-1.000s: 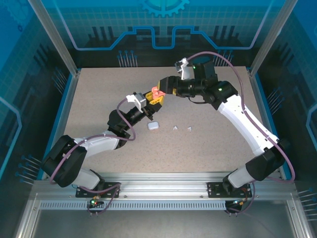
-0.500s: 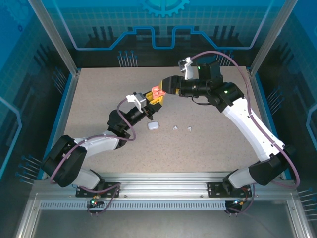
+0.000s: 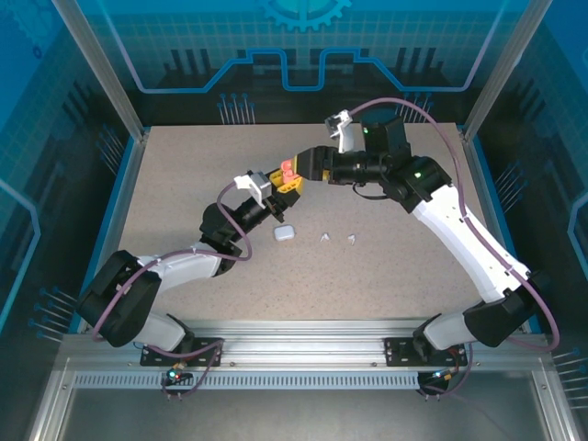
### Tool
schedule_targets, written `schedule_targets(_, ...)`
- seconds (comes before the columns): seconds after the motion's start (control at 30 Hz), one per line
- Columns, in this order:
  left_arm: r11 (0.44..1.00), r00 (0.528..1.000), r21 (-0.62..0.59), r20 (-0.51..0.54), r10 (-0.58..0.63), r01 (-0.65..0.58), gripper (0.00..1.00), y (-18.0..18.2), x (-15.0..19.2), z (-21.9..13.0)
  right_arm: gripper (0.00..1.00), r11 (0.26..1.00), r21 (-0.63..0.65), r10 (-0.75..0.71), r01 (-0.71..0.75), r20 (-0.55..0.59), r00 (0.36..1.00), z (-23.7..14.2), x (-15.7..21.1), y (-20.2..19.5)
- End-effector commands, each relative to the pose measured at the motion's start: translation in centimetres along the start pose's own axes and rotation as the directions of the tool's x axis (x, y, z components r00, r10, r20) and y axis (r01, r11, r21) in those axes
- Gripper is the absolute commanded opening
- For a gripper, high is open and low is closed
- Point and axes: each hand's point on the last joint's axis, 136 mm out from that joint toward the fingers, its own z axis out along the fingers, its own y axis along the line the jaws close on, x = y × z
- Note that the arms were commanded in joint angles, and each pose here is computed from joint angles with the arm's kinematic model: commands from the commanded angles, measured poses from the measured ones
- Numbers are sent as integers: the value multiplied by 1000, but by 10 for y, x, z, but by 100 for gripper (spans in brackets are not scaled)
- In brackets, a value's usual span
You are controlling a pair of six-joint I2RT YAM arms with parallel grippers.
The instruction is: Insert the wireless bluetooth earbuds into the charging case
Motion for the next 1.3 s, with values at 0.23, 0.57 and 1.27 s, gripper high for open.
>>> schedule_targets(0.23,999,998,-7,51,39,-38,0,0,-15,4,65,1000,18,-10,9,13,1000,-16,6,2)
schedule_targets(0.57,999,999,15,46,28,-29,0,-4,-14,4,67,998,59,-18,14,74,997,-8,-26,-15)
schedule_targets(1.27,1000,1000,21,24,3,-4,0,-4,-6,4,66,998,36,-60,58,74,995,6,-42,-4)
